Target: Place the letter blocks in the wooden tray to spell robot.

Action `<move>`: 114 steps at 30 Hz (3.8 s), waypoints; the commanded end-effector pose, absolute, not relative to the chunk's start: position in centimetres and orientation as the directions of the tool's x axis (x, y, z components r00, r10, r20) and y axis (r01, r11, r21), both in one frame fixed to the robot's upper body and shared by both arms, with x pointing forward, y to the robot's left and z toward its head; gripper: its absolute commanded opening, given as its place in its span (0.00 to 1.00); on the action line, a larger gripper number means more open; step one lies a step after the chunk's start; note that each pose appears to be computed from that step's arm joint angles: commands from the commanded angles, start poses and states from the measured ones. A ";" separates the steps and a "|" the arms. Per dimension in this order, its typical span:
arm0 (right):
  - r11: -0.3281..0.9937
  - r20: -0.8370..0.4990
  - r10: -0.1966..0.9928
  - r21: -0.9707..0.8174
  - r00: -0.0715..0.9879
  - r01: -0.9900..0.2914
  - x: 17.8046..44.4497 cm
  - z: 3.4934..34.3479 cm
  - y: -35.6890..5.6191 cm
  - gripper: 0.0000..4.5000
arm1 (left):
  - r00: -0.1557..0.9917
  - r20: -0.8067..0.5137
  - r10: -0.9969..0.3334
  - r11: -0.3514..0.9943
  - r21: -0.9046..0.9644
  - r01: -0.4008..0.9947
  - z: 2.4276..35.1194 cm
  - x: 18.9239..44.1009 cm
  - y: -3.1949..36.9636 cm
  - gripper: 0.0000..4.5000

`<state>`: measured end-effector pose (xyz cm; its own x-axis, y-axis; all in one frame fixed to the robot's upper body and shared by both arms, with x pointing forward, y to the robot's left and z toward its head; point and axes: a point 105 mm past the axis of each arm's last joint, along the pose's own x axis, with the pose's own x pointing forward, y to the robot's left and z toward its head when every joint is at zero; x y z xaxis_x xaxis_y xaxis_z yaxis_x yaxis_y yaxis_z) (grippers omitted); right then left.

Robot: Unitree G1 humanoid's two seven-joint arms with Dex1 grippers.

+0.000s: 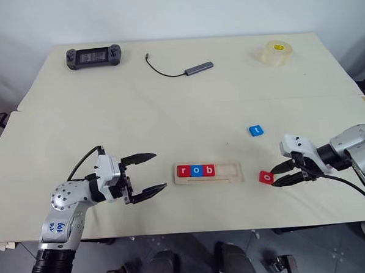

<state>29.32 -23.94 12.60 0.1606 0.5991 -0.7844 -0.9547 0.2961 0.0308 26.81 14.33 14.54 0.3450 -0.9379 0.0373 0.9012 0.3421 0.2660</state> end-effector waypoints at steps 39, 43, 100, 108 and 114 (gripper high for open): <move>0.451 -0.652 0.682 0.017 0.332 -0.892 27.7 14.1 -22.0 0.99 | 0.344 0.070 -0.937 0.349 0.278 0.895 14.7 26.7 14.2 1.00; 0.377 -0.653 0.681 -0.074 0.330 -0.923 28.5 14.5 -22.1 0.99 | 0.343 0.070 -0.937 0.348 0.278 0.895 14.8 26.7 14.2 1.00; 0.132 -0.627 0.738 -0.227 0.248 -0.965 31.4 15.1 -12.4 0.56 | 0.292 0.037 -0.956 0.292 0.266 0.919 14.8 25.3 14.1 1.00; 0.136 -0.616 0.748 -0.225 0.249 -0.965 30.9 16.3 -13.6 1.00 | 0.298 0.037 -0.954 0.297 0.268 0.917 14.8 25.4 14.1 1.00; 0.168 -0.585 0.761 -0.240 0.281 -0.956 31.2 16.7 -14.0 0.96 | 0.292 0.042 -0.955 0.293 0.265 0.919 14.7 25.5 13.8 1.00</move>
